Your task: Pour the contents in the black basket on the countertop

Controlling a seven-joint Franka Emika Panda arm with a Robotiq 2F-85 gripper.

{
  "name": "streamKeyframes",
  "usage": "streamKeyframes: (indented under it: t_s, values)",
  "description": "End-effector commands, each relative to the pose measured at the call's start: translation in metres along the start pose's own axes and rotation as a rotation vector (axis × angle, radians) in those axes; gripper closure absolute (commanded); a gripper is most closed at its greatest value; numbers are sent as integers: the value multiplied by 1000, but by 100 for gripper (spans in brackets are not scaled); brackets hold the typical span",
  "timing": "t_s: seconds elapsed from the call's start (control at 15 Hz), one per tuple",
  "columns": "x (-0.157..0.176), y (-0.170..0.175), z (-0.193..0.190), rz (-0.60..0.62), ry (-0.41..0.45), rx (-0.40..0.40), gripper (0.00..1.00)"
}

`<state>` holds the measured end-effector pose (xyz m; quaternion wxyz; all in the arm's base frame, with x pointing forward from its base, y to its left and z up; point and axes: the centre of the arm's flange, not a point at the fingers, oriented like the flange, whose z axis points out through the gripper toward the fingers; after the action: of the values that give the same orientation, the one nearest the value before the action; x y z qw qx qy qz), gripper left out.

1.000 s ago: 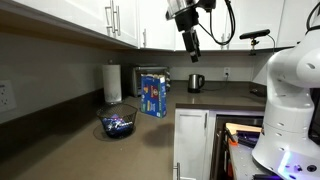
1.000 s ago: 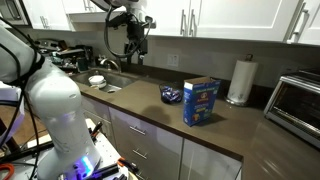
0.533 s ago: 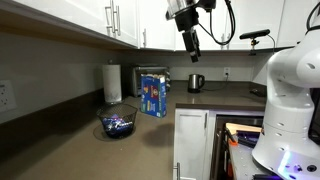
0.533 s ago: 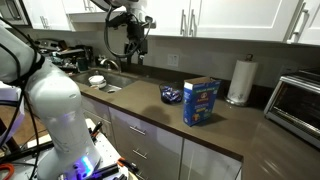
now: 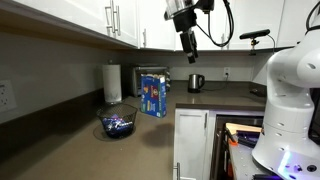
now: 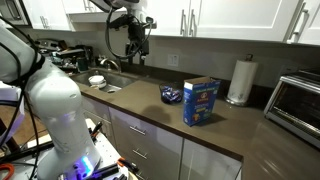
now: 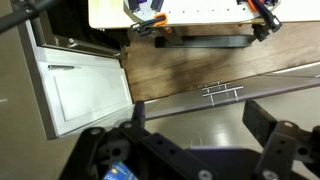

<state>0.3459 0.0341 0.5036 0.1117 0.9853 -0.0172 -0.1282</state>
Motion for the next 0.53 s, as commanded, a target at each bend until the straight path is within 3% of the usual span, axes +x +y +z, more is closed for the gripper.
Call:
streamKeyframes:
  t_s: [0.0, 0.2, 0.47]
  values:
    - [1, 0, 0, -1, -1, 0, 0]
    - [19, -4, 4, 19, 56, -3, 0]
    - [50, -7, 4, 21, 194, 44, 0]
